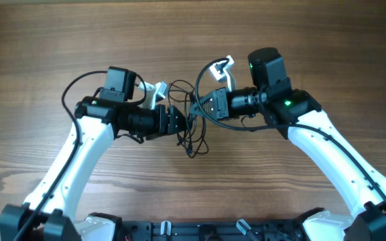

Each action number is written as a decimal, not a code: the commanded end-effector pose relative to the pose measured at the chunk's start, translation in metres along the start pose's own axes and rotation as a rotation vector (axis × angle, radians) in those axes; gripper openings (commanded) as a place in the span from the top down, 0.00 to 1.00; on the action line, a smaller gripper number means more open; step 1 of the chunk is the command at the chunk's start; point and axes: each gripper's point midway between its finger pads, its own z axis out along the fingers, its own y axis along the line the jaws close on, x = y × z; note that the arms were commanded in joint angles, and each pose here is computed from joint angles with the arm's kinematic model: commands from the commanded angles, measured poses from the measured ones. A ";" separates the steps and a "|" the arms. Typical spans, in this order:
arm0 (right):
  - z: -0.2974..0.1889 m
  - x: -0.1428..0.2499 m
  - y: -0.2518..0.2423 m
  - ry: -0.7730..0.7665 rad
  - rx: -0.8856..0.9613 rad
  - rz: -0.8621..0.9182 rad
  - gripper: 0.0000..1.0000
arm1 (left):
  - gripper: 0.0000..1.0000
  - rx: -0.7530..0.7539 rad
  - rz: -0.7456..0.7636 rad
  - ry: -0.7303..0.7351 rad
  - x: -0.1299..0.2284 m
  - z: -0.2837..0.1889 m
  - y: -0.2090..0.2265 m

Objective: Untangle cables

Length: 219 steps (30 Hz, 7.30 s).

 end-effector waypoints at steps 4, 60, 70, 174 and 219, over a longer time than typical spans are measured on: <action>-0.004 -0.003 0.006 -0.019 -0.002 -0.012 0.96 | 0.39 0.101 0.038 0.099 0.005 0.027 -0.015; 0.057 0.025 0.010 0.202 0.035 -0.492 0.30 | 0.96 0.450 0.122 -1.118 -0.046 -0.268 -0.197; 0.026 -0.022 -0.020 -0.031 0.451 -0.331 0.96 | 0.96 0.058 -0.118 -1.197 -0.066 -0.260 -0.095; -0.247 -0.065 -0.027 -0.298 0.712 -0.015 0.86 | 0.92 -0.274 0.108 -1.000 -0.074 -0.243 -0.022; -0.239 -0.062 -0.029 -0.276 0.738 0.000 0.45 | 0.96 -0.657 -0.463 -0.585 -0.062 -0.085 0.137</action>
